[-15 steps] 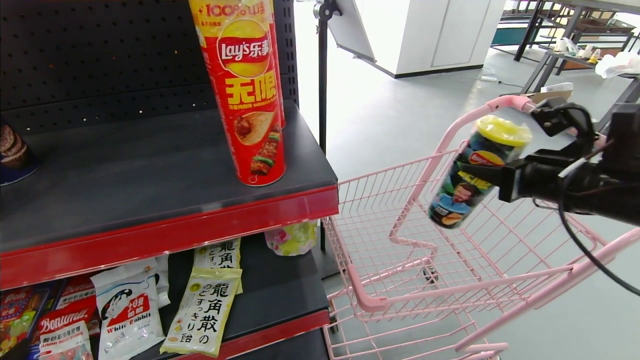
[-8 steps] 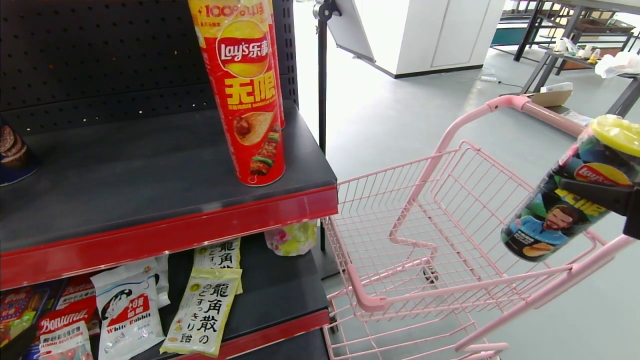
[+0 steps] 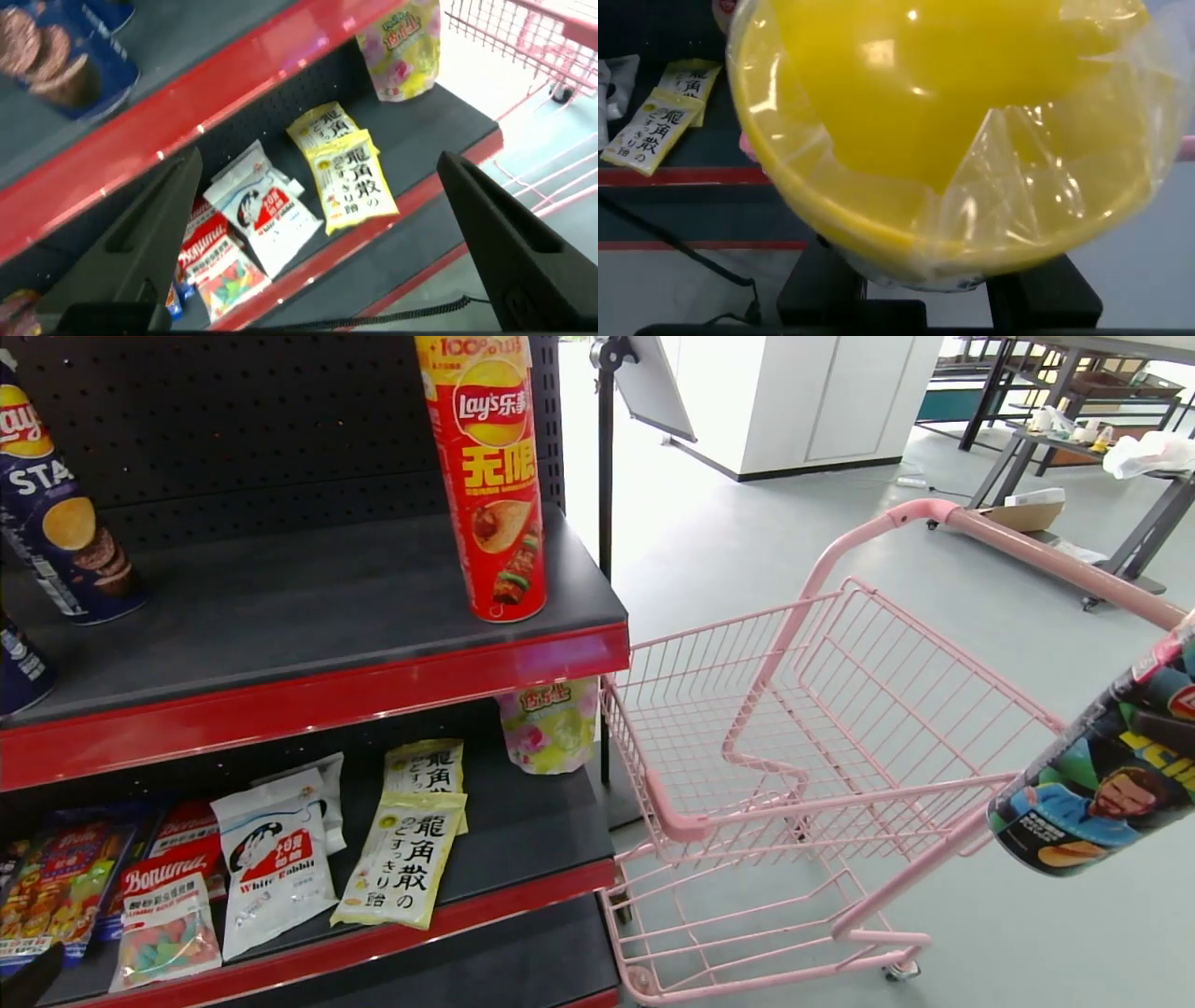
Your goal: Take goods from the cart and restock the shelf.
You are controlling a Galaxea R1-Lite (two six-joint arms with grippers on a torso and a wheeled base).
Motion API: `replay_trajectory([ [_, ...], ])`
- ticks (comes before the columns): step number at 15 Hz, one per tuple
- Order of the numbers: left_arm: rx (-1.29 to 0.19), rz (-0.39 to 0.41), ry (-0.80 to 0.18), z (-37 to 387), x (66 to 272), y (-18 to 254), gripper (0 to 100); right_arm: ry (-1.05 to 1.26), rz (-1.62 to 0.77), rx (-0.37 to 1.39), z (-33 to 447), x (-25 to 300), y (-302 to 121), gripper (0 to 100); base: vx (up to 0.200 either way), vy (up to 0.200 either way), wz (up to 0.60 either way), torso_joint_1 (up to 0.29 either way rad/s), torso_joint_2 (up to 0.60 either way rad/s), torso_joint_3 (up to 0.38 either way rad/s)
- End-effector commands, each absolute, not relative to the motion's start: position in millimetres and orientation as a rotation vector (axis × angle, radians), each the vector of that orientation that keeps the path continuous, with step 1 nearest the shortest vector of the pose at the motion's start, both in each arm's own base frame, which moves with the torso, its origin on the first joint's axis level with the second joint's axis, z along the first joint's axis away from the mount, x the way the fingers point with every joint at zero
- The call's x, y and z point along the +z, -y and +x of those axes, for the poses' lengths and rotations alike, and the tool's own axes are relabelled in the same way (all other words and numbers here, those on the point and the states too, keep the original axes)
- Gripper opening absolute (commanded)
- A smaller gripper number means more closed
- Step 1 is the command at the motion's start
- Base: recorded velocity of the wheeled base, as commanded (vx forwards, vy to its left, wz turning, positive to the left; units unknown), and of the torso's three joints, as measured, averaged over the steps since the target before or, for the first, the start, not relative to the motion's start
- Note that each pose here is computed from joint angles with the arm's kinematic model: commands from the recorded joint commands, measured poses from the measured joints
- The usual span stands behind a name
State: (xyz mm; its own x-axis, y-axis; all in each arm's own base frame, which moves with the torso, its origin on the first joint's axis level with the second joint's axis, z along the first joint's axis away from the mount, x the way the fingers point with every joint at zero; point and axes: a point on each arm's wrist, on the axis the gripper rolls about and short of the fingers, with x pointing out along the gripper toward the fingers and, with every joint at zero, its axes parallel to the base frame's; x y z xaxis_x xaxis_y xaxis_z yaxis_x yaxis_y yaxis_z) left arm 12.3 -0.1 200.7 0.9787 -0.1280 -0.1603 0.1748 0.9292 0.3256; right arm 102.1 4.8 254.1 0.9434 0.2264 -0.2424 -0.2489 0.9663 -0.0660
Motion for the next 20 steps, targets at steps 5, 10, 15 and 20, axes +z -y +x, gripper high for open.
replay_trajectory([
  [5,-0.155,0.350,-0.120,8.3,199.6,-1.0,100,-0.237,-0.096,0.234,97.5,249.8,-4.1,0,0.000,0.000,0.00,0.041,-0.10,-0.068],
  [10,-0.157,0.354,-0.130,8.5,195.8,-0.9,100,-0.240,-0.100,0.236,100.1,250.6,-4.2,0,0.000,0.000,0.00,0.179,-0.50,-0.320],
  [15,-0.157,0.354,-0.130,8.5,195.8,-0.9,100,-0.238,-0.111,0.242,102.1,251.2,-4.7,0,0.000,0.000,0.00,0.231,-0.59,-0.356],
  [20,-0.157,0.354,-0.132,7.8,193.7,-1.1,100,-0.245,-0.113,0.250,102.2,249.0,-5.2,0,0.000,0.000,0.00,0.190,-0.44,-0.258],
])
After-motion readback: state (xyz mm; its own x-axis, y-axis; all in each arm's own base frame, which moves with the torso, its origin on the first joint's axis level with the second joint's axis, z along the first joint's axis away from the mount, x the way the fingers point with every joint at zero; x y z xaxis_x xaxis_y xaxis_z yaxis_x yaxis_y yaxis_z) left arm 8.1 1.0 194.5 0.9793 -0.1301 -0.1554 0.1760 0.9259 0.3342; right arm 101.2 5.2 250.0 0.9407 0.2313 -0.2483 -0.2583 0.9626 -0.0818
